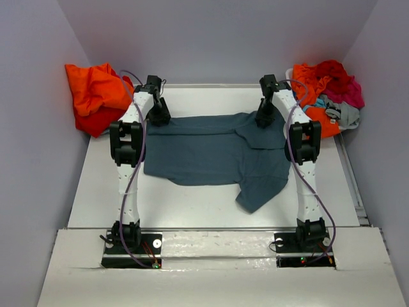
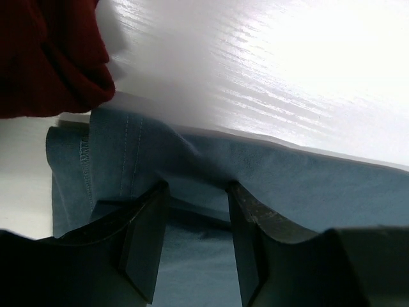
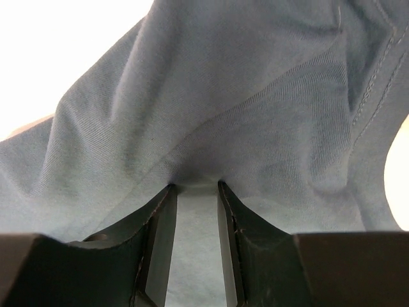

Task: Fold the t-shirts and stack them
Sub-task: Fold the tshirt

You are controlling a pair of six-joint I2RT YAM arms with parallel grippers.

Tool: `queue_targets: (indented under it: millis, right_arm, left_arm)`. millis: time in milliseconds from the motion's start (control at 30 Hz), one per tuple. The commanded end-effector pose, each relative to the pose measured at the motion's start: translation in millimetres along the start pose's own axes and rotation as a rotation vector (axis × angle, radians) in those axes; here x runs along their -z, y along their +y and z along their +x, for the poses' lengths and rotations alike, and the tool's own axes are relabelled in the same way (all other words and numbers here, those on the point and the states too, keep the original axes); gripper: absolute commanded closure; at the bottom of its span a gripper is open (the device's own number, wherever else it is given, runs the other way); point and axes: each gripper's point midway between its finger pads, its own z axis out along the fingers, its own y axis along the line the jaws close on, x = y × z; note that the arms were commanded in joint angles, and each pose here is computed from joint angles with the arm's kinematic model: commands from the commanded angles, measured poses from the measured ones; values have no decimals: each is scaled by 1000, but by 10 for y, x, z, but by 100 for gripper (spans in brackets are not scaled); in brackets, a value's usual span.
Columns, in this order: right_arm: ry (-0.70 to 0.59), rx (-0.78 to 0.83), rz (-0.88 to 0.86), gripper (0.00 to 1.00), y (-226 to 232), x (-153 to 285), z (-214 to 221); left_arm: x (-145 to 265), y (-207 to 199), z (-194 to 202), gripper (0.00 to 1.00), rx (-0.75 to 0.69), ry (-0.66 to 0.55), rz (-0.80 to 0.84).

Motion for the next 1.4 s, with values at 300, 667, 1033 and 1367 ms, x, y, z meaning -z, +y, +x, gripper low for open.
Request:
queue_targets:
  millis: [300,667,1033,1367]
  right_arm:
    - [-132,32,-100,62,68,399,-304]
    - [-166,43,-152,62,79,887,-350]
    - [-5,70,-145,64,40,712,250]
    - [48,73,-130,88,-14,561,585]
  left_arm:
    - [334,47,-320,45,-9,-126,-1]
    - [943,-218,-542,44,-70,-264,45]
    - [814,5,-114,44,-103,-168,-75]
    - [677,49,-37,44,-100,-143,-93]
